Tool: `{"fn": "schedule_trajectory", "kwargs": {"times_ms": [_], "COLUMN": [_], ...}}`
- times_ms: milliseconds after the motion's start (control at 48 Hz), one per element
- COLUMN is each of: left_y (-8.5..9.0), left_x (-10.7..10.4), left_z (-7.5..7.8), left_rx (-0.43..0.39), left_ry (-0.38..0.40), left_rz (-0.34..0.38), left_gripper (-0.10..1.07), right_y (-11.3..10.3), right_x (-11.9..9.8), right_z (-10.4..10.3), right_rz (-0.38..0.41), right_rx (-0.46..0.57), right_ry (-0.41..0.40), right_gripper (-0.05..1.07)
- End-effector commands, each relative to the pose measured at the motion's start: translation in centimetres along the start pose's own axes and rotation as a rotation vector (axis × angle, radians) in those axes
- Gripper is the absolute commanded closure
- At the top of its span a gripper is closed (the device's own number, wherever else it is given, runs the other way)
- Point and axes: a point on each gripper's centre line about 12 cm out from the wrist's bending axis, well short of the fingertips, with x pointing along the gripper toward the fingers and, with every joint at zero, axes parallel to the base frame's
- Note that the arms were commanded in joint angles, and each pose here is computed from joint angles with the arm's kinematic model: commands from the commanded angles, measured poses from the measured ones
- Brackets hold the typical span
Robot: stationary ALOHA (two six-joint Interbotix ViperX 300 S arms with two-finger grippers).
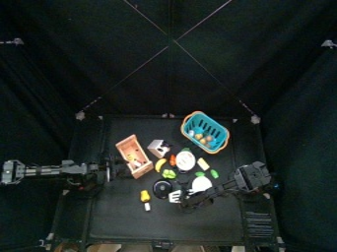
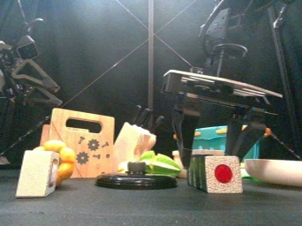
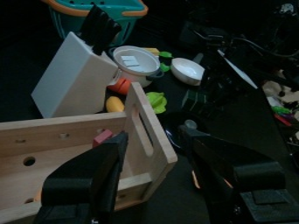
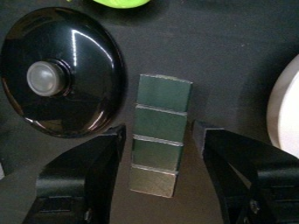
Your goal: Grab cleaver handle
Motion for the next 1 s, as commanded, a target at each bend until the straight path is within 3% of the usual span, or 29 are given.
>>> {"fn": "schedule_trajectory", "kwargs": {"times_ms": [0, 167, 375, 500, 583, 646, 750, 854, 979], "left_y": [-0.2, -0.2, -0.3, -0.4, -0.4, -0.3, 0.4, 1.2, 1.5], "left_x": [0.2, 0.2, 0.3, 0.4, 0.4, 0.4, 0.6, 0.5, 0.4], "left_z": [0.8, 0.9, 1.8, 2.3, 2.5, 3.0, 5.6, 5.1, 4.6], "left_rx": [0.002, 0.004, 0.003, 0.002, 0.006, 0.007, 0.044, 0.074, 0.059], "left_ry": [-0.022, -0.025, -0.046, -0.060, -0.065, -0.081, -0.146, -0.133, -0.122], "left_rz": [-0.006, -0.007, -0.006, -0.006, -0.005, 0.002, 0.050, 0.088, 0.100], "left_gripper": [0.10, 0.10, 0.10, 0.10, 0.10, 0.10, 0.10, 0.10, 0.10], "right_y": [0.9, 1.1, 2.2, 4.2, 4.8, 4.7, 5.1, 5.1, 5.5], "right_x": [-2.6, -7.0, -10.7, -11.2, -10.7, -9.7, -7.9, -6.3, -6.7], "right_z": [1.3, 4.5, 13.6, 18.6, 21.6, 23.0, 24.0, 24.0, 23.7], "right_rz": [0.064, 0.160, 0.224, 0.284, 0.323, 0.359, 0.438, 0.416, 0.425], "right_rx": [0.021, -0.093, -0.403, -0.578, -0.625, -0.613, -0.597, -0.608, -0.606], "right_ry": [-0.010, -0.101, -0.353, -0.477, -0.523, -0.525, -0.507, -0.493, -0.491], "right_gripper": [0.09, 0.09, 0.10, 0.10, 0.10, 0.10, 0.10, 0.11, 0.11]}}
